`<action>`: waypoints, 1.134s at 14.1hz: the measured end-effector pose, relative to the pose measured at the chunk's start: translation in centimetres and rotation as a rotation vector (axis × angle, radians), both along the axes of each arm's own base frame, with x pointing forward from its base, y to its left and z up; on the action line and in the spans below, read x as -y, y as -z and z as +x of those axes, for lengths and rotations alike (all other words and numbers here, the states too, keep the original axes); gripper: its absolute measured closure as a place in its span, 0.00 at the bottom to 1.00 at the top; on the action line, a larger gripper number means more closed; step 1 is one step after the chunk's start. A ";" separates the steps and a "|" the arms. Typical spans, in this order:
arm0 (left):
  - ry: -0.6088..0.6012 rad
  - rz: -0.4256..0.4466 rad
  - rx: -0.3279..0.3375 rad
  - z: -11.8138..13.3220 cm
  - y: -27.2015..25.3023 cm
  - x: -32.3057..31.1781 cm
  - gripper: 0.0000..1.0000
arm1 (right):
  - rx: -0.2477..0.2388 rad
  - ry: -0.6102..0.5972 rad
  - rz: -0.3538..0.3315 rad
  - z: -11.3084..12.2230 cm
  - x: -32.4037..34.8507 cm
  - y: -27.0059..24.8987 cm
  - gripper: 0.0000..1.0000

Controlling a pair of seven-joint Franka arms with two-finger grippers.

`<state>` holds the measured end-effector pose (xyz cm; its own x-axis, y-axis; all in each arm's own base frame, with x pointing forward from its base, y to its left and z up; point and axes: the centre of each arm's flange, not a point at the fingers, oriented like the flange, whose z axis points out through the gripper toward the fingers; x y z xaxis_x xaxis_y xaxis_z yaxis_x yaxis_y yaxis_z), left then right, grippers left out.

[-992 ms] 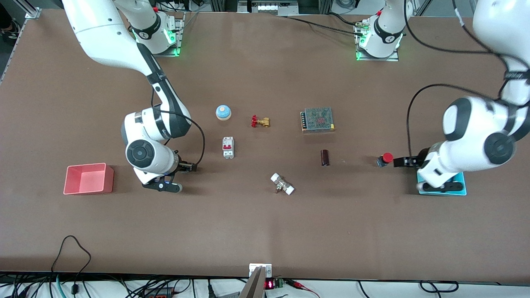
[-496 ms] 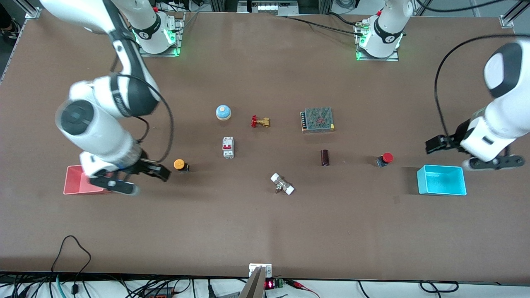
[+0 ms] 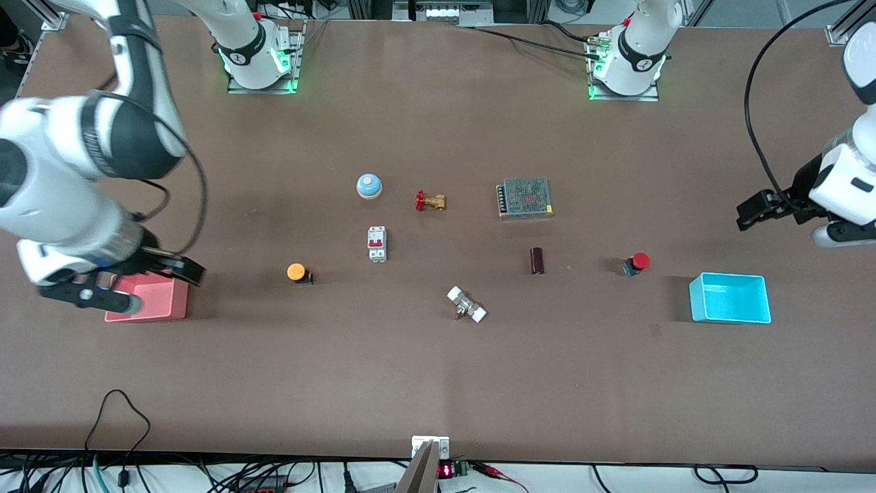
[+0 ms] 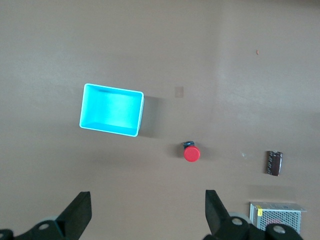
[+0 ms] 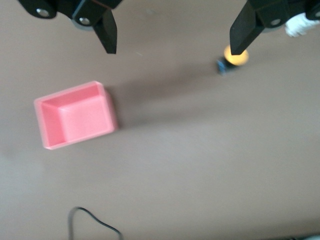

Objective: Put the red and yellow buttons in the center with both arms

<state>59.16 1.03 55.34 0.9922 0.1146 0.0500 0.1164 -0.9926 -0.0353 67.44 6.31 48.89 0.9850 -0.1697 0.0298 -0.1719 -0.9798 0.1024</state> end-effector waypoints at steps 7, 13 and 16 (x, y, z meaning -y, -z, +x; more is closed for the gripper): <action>0.027 -0.042 -0.008 -1.2 -1.4 -2.3 0.00 | -0.032 -0.100 0.018 -3.4 9.6 -8.9 0.00; 0.030 -0.045 0.010 -2.5 -3.7 -2.1 0.00 | -0.067 -0.091 0.085 -4.7 11.9 -9.2 0.00; 0.036 -0.045 0.007 -2.8 -4.0 -1.7 0.00 | -0.081 -0.096 0.056 -6.1 11.9 -9.6 0.00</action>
<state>56.34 2.78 59.36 0.9954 0.0807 0.0525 0.0803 -0.9967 0.0104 61.36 -5.60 58.46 0.9956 -0.0742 -0.0576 -0.0709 -0.9959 0.0564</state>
